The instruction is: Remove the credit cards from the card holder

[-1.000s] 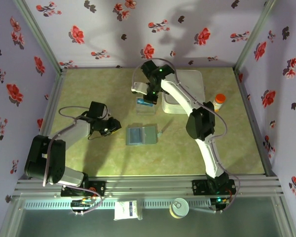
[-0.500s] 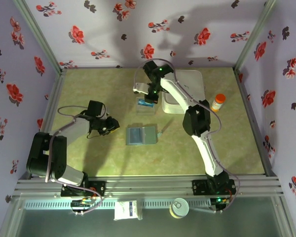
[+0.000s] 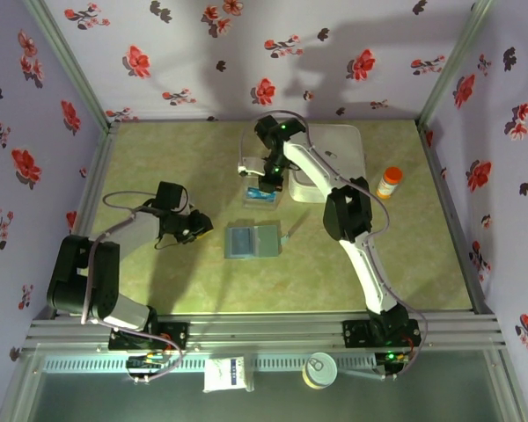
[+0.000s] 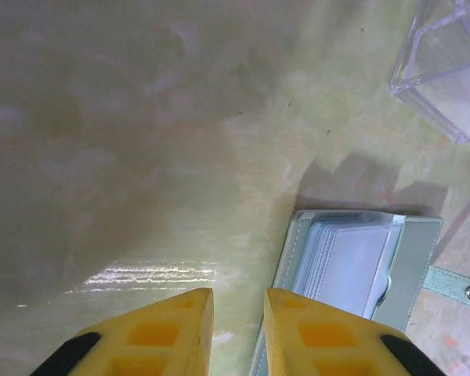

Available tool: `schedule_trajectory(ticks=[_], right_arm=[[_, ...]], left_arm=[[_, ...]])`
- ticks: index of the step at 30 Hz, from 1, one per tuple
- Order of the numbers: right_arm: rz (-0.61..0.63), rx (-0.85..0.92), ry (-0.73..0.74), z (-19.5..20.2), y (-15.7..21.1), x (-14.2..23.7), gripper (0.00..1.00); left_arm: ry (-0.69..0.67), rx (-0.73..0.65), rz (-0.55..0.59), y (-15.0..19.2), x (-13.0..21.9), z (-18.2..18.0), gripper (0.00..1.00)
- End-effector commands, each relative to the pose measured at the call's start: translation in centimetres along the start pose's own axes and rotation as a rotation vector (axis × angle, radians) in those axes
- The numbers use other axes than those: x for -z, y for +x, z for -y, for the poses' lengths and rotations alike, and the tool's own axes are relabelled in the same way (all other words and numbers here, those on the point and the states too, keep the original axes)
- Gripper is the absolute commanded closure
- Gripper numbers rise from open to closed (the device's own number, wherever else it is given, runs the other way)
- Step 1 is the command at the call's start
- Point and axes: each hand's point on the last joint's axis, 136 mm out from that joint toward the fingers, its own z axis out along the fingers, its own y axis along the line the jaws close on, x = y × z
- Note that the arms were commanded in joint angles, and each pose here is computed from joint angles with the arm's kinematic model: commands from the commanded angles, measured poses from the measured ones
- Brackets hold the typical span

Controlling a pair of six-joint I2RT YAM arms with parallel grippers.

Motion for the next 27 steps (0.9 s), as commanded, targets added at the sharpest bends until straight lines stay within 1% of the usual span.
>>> schedule_trajectory(ticks=[1,11,14,17,21,24,27], right_arm=[[-0.018,0.003,-0.097,-1.4,0.9,-1.1,1.00],[-0.011,0.004,-0.144,-1.8,1.0,-2.4,1.00],[-0.011,-0.006,-0.140,-1.6,1.0,-2.4,0.92],[0.002,-0.009,-0.121,-1.5,0.4,-1.5,0.83],[0.022,-0.004,-0.066,-0.9,-0.4,0.1,0.75],[0.031,-0.013,0.017,0.4,-0.9,1.2,0.75],[0.036,-0.045,0.131,2.4,-1.2,2.0,0.77]], left_arm=[[-0.003,0.012,0.015,0.1,0.6,-0.2,0.76],[-0.015,0.025,0.025,0.2,0.8,-0.5,0.76],[-0.014,0.026,0.027,0.1,0.8,-0.4,0.76],[-0.013,0.027,0.028,0.0,0.9,-0.4,0.76],[-0.012,0.020,0.031,-0.2,1.0,-0.2,0.76],[-0.008,0.021,0.032,-0.4,0.9,0.0,0.76],[-0.004,0.019,0.036,-0.6,0.8,0.1,0.76]])
